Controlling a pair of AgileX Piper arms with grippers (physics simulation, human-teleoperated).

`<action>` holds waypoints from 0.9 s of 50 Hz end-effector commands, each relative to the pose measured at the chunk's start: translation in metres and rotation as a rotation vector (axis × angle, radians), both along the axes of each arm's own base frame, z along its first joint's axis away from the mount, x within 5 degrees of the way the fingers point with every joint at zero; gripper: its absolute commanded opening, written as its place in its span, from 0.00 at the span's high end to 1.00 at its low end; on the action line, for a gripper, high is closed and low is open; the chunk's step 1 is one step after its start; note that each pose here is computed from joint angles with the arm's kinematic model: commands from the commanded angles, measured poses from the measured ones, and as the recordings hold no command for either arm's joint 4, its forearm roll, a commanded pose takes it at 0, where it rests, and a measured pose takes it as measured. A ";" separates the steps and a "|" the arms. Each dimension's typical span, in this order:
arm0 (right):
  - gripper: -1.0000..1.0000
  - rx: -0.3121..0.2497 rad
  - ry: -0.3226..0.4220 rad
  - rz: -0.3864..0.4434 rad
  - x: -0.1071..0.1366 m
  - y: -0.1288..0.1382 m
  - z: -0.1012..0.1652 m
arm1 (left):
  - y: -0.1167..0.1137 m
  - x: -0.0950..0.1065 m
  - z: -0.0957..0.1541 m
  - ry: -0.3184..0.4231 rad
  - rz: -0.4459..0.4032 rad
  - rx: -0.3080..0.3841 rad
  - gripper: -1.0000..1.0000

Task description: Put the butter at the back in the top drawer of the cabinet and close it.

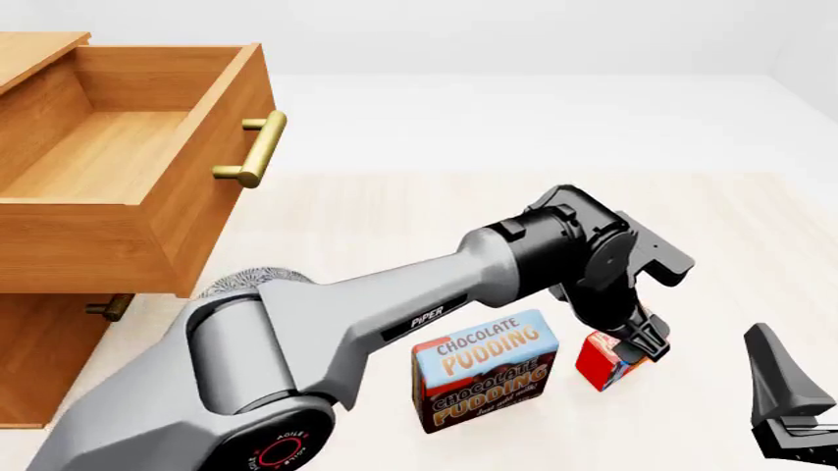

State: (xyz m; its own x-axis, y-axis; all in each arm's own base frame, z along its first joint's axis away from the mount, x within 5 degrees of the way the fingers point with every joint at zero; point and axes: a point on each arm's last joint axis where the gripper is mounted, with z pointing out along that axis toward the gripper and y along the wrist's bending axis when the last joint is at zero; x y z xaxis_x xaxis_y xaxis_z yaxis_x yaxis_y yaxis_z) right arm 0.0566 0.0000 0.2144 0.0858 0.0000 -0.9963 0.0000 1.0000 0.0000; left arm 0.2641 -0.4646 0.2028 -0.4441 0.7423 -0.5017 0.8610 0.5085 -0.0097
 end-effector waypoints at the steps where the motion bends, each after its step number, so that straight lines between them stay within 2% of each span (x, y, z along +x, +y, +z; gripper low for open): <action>1: 0.00 0.000 0.000 0.000 0.000 0.000 0.000 | -0.003 0.000 -0.007 0.006 0.002 0.006 0.00; 45: 0.00 0.000 0.000 0.000 0.000 0.000 0.000 | -0.014 -0.002 -0.024 0.027 0.010 0.021 0.00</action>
